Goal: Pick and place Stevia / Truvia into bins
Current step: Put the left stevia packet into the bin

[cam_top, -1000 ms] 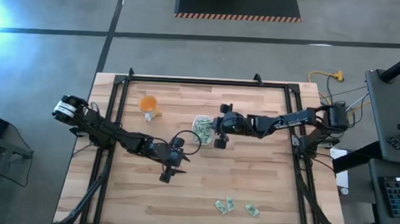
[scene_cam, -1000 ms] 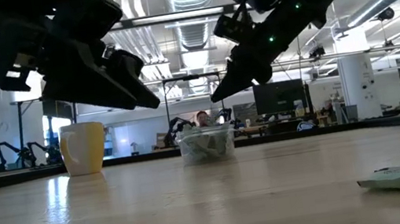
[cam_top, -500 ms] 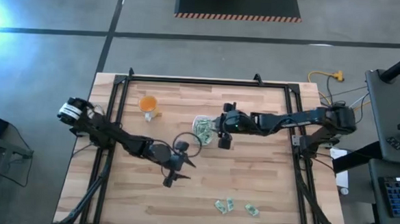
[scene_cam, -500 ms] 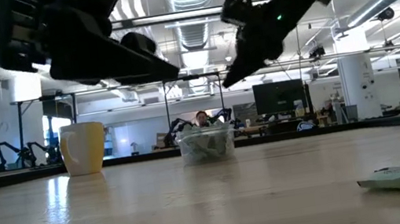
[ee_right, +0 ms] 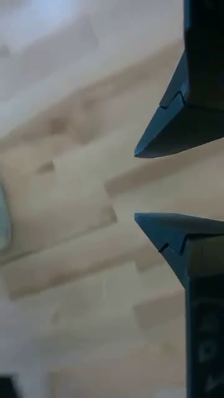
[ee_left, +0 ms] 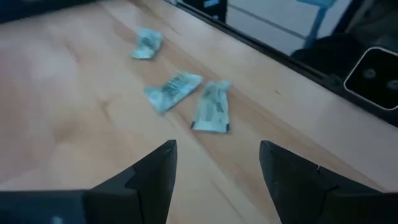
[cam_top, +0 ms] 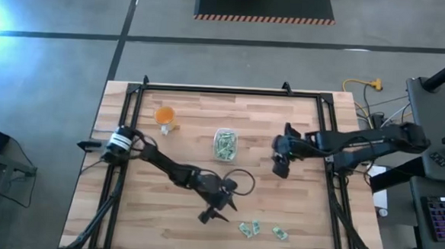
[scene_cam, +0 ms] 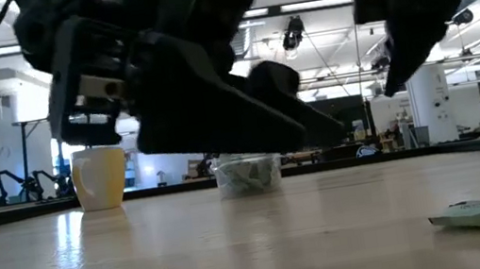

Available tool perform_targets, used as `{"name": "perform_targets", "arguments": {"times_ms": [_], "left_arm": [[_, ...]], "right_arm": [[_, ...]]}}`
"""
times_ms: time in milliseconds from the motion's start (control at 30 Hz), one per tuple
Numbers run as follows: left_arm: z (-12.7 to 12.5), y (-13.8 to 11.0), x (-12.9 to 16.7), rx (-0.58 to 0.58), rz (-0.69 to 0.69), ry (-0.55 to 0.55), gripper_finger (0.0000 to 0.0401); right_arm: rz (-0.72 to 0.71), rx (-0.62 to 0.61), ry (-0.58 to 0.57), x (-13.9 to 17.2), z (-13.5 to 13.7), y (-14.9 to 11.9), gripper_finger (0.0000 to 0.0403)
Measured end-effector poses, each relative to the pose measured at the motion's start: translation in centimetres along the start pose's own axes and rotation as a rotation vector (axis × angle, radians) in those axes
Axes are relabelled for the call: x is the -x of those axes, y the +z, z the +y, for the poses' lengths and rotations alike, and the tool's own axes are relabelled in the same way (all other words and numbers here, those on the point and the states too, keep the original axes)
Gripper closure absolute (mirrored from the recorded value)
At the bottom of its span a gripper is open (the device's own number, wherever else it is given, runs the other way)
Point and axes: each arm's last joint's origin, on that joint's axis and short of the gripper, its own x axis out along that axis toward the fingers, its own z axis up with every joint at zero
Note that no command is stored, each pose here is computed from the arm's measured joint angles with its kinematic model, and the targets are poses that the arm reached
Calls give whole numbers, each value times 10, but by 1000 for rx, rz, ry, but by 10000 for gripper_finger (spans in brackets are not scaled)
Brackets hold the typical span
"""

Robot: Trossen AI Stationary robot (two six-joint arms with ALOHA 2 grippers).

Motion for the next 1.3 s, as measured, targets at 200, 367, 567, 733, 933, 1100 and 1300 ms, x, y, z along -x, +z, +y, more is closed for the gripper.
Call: {"name": "perform_targets", "arguments": {"times_ms": [200,367,567,733,933,1100,1300], "left_arm": [[8,4,-30,4,-4,-81,189],[11,9,-40,-14,-34,-93,189],[13,3,-49,-12,-9,-95,189],[15,-4,-57,-13,-1,-99,189],[15,-9,-63,-30,-5,-102,189],[15,-10,-66,-32,-4,-107,209],[13,-11,-67,-32,-2,-114,264]], "right_arm": [[14,-39,70,5,12,-31,264],[26,-40,100,5,20,-51,264],[7,-43,120,3,25,-57,269],[10,-54,122,2,25,-59,266],[5,-55,127,2,26,-58,270],[7,-51,123,2,26,-59,270],[3,-47,118,2,25,-59,269]]}}
